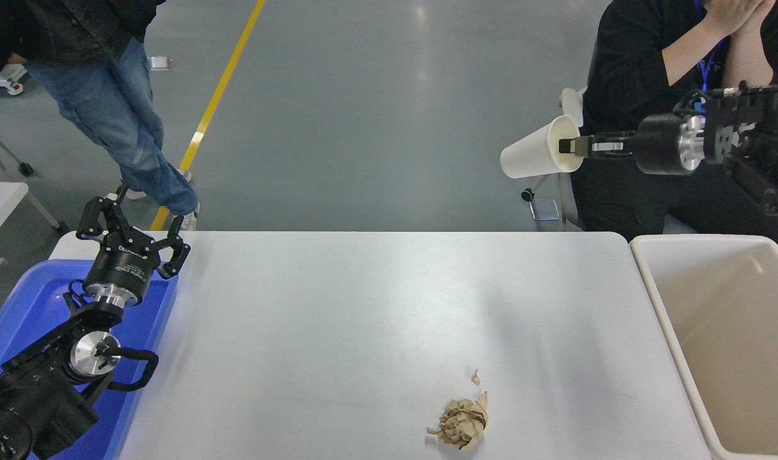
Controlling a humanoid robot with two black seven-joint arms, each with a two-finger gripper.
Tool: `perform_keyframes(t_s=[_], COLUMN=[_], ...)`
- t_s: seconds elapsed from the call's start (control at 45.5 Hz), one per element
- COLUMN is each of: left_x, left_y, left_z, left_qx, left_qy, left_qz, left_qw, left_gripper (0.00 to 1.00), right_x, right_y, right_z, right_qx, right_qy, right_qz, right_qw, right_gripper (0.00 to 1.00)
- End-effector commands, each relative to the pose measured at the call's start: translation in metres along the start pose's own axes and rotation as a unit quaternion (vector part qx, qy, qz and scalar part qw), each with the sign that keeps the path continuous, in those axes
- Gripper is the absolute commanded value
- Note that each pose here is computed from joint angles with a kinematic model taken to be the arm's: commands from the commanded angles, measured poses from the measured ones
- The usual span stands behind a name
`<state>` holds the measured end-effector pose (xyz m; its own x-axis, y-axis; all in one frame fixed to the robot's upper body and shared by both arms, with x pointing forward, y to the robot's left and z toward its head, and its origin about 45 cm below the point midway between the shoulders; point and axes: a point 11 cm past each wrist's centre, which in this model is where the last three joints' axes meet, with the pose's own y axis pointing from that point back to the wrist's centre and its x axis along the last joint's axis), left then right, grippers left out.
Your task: Clean the table surface
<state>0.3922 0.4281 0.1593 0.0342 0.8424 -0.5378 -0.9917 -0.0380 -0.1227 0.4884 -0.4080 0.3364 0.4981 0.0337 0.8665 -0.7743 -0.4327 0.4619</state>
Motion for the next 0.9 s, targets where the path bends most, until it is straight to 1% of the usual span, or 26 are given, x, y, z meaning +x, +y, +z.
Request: perform_keyframes(t_s=[0.0, 0.088, 0.198, 0.33, 0.374, 0.484, 0.725, 0.879], left_x=[0.000, 0.000, 0.000, 0.000, 0.000, 0.000, 0.000, 0.000], left_y=[0.000, 0.000, 0.000, 0.000, 0.000, 0.000, 0.000, 0.000], left_z=[0.000, 0.000, 0.000, 0.000, 0.000, 0.000, 0.000, 0.000], left_qx=[0.000, 0.000, 0.000, 0.000, 0.000, 0.000, 0.000, 0.000], left_qy=[-0.001, 0.000, 0.000, 0.000, -0.001, 0.000, -0.001, 0.000], left_qz=[0.000, 0.000, 0.000, 0.000, 0.000, 0.000, 0.000, 0.000], left_qw=[1.000, 1.000, 1.000, 1.000, 1.000, 1.000, 1.000, 1.000], left_gripper=[1.00, 1.00, 1.00, 1.00, 1.00, 1.00, 1.00, 1.00], right_x=[-0.021, -0.042, -0.063, -0.087, -0.099, -0.118, -0.148, -0.172], right_y=[0.077, 0.093, 0.105, 0.128, 0.138, 0.151, 0.172, 0.175], right_z=[0.084, 0.101, 0.113, 0.135, 0.146, 0.159, 0.177, 0.181], right_qx=[-0.137, -0.167, -0.185, -0.246, -0.286, -0.345, -0.447, -0.484], right_qy=[-0.013, -0.022, -0.034, -0.060, -0.072, -0.087, -0.124, -0.145], right_qz=[0.043, 0.047, 0.042, 0.041, 0.038, 0.028, 0.023, 0.011], right_qw=[0.990, 0.985, 0.981, 0.966, 0.955, 0.934, 0.885, 0.863], right_gripper=[0.00, 0.00, 0.00, 0.00, 0.00, 0.00, 0.00, 0.00])
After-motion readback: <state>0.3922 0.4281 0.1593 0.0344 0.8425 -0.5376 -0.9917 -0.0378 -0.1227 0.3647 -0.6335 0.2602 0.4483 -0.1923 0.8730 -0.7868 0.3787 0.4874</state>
